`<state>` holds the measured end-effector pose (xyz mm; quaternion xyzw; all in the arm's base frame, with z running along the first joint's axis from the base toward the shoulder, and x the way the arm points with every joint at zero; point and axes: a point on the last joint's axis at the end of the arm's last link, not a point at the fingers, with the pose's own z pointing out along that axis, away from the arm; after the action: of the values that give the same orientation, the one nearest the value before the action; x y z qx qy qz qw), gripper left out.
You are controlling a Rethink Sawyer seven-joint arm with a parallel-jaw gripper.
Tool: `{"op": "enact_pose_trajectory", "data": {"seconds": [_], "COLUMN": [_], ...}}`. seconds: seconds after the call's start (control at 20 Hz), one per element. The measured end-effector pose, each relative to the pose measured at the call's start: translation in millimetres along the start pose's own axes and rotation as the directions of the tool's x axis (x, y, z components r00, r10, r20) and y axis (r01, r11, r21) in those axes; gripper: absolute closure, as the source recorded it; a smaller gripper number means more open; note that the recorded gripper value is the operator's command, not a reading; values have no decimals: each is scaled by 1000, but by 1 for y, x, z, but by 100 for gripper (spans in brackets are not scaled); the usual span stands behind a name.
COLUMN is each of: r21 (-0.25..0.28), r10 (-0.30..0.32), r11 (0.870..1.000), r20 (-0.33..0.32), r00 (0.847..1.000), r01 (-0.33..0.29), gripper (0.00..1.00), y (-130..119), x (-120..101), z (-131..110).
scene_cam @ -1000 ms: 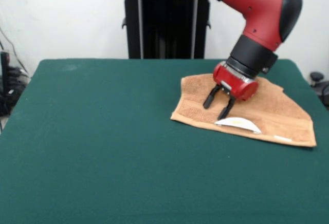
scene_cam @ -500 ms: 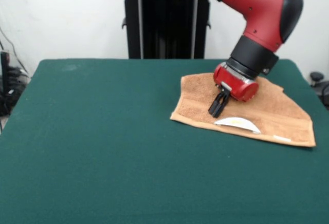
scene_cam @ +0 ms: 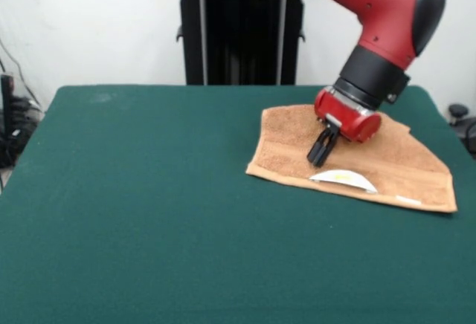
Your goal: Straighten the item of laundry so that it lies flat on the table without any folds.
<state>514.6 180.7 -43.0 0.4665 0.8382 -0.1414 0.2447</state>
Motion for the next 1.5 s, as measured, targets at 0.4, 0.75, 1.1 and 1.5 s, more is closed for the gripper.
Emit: {"op": "enact_pose_trajectory", "data": {"seconds": [0.4, 0.75, 1.1, 1.5], "r21": [-41, -5, -15, -17], "r10": [45, 94, 84, 87], "r11": [998, 995, 996, 996], "r20": [-97, -212, -207, -210], "r00": [994, 973, 975, 974], "r01": [-49, -98, -89, -93], "gripper": [0, 0, 0, 0], "y": [17, -5, -5, -5], "x": [-37, -75, -68, -68], "z": [-3, 47, 50, 50]}}
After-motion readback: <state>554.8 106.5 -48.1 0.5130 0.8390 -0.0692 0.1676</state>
